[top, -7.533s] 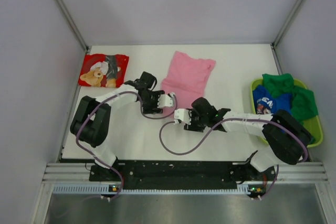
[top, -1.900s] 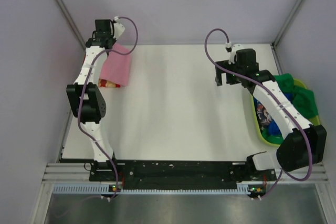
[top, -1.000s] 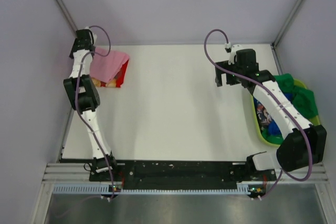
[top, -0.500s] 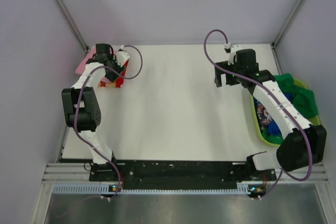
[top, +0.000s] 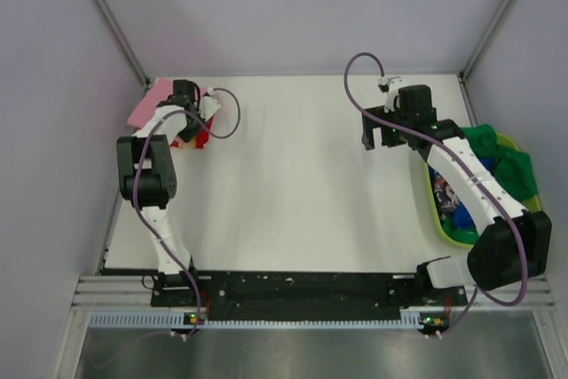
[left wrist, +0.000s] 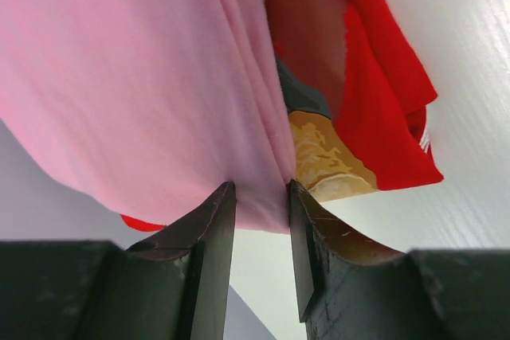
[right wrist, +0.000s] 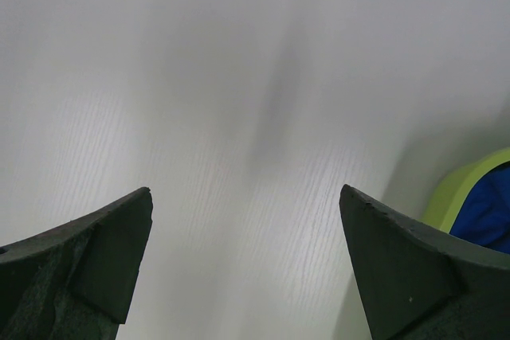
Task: Fold and stack the t-shirts
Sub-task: Put the neatly folded tshirt into the corner of the board with the left arm, then smooth out wrinkles on the folded tshirt
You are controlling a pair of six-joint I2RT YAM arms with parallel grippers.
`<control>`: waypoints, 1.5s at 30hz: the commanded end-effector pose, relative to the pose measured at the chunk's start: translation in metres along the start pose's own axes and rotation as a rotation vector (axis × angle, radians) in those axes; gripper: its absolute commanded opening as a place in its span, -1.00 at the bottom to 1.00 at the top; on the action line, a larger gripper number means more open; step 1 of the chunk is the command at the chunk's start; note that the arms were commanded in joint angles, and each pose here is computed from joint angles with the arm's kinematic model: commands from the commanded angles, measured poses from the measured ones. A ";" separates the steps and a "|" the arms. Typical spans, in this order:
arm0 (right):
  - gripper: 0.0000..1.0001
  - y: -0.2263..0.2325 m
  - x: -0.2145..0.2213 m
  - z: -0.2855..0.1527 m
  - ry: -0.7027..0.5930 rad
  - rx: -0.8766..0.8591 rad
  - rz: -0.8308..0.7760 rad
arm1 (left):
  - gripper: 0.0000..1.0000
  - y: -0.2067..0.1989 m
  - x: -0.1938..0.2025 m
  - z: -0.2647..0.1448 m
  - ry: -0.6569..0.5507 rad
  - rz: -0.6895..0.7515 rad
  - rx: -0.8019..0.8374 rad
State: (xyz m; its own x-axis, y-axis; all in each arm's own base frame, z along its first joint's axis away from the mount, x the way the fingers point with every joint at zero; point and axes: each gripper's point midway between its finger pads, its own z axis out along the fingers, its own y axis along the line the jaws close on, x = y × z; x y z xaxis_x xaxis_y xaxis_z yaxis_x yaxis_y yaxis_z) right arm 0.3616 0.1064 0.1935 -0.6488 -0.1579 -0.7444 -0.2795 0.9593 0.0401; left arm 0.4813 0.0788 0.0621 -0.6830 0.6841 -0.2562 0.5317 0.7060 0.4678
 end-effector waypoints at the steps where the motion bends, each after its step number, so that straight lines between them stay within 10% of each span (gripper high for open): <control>1: 0.97 0.006 -0.010 -0.005 -0.041 -0.032 -0.016 | -0.24 0.026 -0.006 -0.013 -0.005 -0.013 -0.113; 9: 0.97 0.007 -0.009 -0.005 -0.041 -0.036 -0.016 | -0.24 0.004 0.002 -0.002 0.027 -0.003 -0.009; 15: 0.97 0.007 -0.010 -0.006 -0.042 -0.034 -0.017 | -1.00 0.002 0.000 -0.003 0.024 -0.014 0.014; 28: 0.97 0.005 -0.010 -0.006 -0.043 -0.031 -0.046 | -1.00 0.018 -0.045 -0.076 -0.134 -0.179 0.071; 45: 0.97 0.005 -0.006 -0.004 -0.034 -0.031 -0.046 | -0.75 -0.096 -0.050 -0.054 -0.043 -0.104 0.438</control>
State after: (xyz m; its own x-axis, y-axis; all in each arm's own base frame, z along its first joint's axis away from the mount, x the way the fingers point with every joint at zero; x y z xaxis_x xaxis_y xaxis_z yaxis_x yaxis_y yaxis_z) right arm 0.3605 0.1085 0.1932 -0.6399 -0.1922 -0.7440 -0.3178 0.9477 0.0285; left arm 0.4576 -0.0098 0.1034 -0.6997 0.6130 -0.3668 0.5889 0.7856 0.1896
